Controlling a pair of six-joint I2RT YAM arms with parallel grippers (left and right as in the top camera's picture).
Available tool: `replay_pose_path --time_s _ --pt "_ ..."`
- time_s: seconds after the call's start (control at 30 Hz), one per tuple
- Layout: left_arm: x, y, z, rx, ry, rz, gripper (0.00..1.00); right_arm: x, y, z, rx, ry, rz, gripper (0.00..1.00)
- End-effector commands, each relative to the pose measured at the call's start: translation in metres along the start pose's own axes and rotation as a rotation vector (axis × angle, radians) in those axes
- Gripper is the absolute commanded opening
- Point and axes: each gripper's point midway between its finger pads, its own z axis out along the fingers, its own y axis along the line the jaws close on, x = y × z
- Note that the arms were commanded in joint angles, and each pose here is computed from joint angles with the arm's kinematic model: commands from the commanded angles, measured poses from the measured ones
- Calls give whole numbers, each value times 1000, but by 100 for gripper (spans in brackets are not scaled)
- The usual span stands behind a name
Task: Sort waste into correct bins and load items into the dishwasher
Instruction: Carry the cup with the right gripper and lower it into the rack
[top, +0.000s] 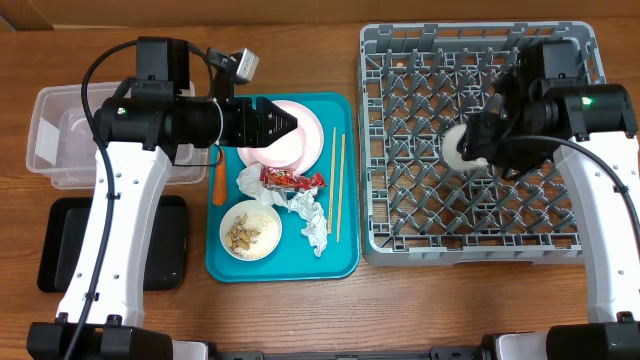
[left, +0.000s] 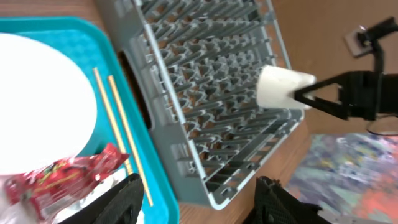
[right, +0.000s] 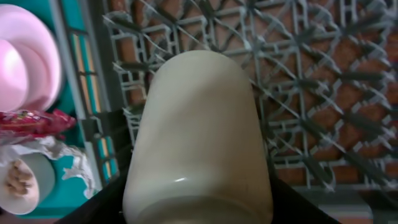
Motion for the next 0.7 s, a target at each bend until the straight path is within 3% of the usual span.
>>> replay_pose_path --time_s 0.0,0.67 --pt "-1 13 0 -64 0 3 60 -2 -15 -13 89 -34 42 37" --pt "5 22 4 -147 21 5 61 33 -18 -8 107 111 74 36"
